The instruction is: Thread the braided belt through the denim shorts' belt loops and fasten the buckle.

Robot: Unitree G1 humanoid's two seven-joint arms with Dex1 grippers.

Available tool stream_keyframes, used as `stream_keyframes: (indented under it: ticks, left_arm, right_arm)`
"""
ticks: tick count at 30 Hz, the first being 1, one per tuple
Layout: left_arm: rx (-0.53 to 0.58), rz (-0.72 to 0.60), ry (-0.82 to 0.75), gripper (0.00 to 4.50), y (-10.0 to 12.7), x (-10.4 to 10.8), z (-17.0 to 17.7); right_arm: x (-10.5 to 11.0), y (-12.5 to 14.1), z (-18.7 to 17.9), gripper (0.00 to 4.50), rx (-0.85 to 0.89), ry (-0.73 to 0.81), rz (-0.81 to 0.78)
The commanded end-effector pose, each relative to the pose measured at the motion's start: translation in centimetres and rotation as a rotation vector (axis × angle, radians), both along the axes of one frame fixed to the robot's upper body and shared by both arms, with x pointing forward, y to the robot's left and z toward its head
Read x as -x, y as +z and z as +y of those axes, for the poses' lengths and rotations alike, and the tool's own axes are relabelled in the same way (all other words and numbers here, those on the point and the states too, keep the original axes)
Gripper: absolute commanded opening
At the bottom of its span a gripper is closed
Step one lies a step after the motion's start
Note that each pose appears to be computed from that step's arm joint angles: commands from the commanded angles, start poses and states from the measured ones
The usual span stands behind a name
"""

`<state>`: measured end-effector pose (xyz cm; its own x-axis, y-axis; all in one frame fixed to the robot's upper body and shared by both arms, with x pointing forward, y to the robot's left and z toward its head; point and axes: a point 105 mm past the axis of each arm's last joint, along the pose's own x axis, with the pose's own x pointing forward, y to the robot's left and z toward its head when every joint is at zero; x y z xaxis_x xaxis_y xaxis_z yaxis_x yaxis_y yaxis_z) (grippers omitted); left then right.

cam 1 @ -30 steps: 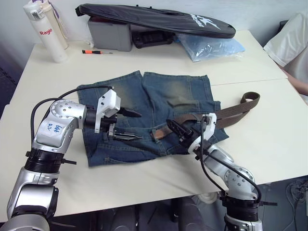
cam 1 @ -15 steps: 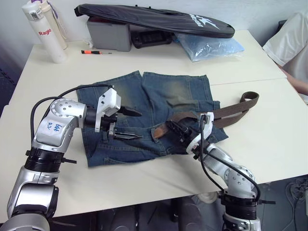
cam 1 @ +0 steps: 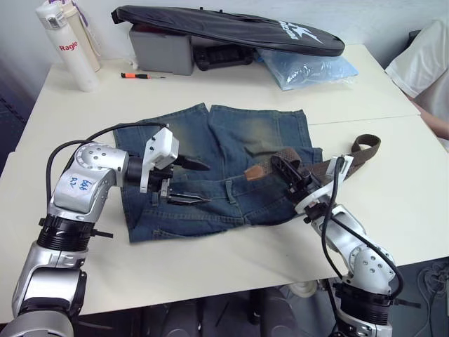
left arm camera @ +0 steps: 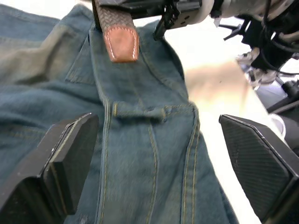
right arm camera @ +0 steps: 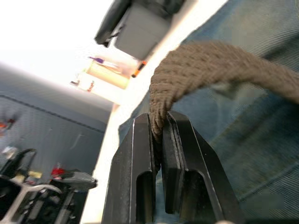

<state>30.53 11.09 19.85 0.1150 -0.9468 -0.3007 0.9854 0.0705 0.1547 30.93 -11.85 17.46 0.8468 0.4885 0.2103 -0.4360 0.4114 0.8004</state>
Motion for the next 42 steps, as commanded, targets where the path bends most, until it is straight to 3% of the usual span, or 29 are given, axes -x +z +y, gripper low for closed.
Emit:
stream_keyframes:
  ticks: [1,4,7,8,15,22,32,39,42]
  left_arm:
    - [0.015,-0.053,-0.017,3.25,1.6,0.4,-0.6]
    - [0.014,-0.069,-0.037,1.72,1.7,0.8,-0.9]
    - [-0.120,-0.189,-0.100,0.28,-0.1,1.0,-0.9]
    - [-0.170,-0.224,-0.115,0.05,-0.9,0.9,-0.9]
    - [-0.318,-0.239,-0.095,0.05,-4.3,-0.6,-1.0]
    - [-0.207,-0.124,0.035,0.05,-4.5,-2.2,-3.0]
    - [-0.113,0.006,0.081,0.05,-5.0,-1.9,-4.8]
    - [0.039,0.058,0.114,0.05,-2.0,-2.1,-4.8]
    - [-0.003,0.033,0.133,0.05,-2.1,-2.3,-4.1]
  right_arm:
    - [1.1,1.8,-0.1,0.00,-0.022,0.022,-0.066]
    - [1.2,2.1,-0.4,0.00,-0.029,0.021,-0.070]
    - [1.2,2.4,-0.6,0.00,-0.038,0.012,-0.071]
    - [1.2,2.5,-0.7,0.00,-0.036,0.009,-0.070]
    - [1.1,2.2,-0.6,0.00,-0.016,-0.006,-0.063]
    - [1.4,2.1,-0.4,0.00,-0.025,-0.023,-0.061]
    - [1.6,1.7,-0.3,0.00,-0.004,-0.033,-0.048]
    - [1.4,1.2,-0.3,0.00,0.014,-0.033,-0.039]
    - [1.4,1.1,-0.3,0.00,0.020,-0.034,-0.037]
